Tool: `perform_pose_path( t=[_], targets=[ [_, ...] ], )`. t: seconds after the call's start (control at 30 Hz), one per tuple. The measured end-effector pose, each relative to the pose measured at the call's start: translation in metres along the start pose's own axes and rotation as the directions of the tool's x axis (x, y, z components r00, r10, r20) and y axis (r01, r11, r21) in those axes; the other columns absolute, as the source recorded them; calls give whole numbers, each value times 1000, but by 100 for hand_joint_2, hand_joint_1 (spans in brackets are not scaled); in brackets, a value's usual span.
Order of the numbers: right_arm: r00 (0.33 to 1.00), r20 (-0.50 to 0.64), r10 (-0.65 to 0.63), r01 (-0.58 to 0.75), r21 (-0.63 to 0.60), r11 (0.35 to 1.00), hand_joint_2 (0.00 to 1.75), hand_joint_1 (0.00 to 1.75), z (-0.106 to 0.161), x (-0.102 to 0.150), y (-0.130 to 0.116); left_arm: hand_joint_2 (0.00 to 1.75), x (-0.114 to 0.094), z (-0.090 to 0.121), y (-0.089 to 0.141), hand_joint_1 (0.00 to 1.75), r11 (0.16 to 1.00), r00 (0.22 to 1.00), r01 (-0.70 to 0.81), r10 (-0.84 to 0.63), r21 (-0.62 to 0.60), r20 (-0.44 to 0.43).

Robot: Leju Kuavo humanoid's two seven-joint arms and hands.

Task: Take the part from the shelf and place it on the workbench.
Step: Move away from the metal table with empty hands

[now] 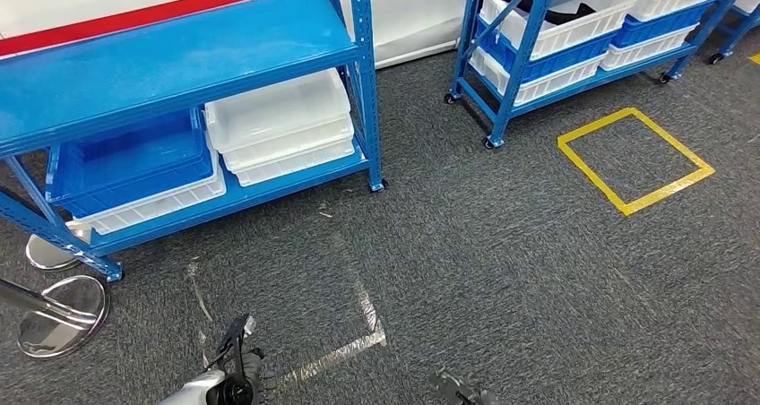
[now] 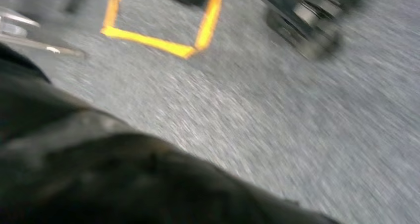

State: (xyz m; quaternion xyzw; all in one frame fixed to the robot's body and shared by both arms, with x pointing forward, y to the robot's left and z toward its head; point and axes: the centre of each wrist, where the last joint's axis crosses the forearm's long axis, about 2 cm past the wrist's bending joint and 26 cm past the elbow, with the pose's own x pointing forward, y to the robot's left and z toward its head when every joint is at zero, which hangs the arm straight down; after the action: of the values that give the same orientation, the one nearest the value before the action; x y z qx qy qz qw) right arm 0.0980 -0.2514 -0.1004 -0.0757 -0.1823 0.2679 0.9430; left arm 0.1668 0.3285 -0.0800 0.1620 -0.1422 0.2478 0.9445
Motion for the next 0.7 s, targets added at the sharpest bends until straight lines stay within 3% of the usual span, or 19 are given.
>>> perform_pose_path(
  t=[0.1,0.53,0.67,0.7],
  targets=[
    [1000,-30,-3,4,18,1000,0,0,3,-15,5,0,-4,-3,8,0,1000,1000,19,-18,22,-14],
    [999,-46,14,-12,45,999,0,0,3,-20,6,0,10,0,2,0,998,999,36,-35,52,-26],
    [999,-48,25,-22,47,999,0,0,4,-24,6,175,7,0,1,0,998,999,39,-37,41,-39],
    [999,-45,27,-25,48,999,0,0,3,-24,5,175,7,0,1,0,998,999,39,-38,40,-39]
  ],
)
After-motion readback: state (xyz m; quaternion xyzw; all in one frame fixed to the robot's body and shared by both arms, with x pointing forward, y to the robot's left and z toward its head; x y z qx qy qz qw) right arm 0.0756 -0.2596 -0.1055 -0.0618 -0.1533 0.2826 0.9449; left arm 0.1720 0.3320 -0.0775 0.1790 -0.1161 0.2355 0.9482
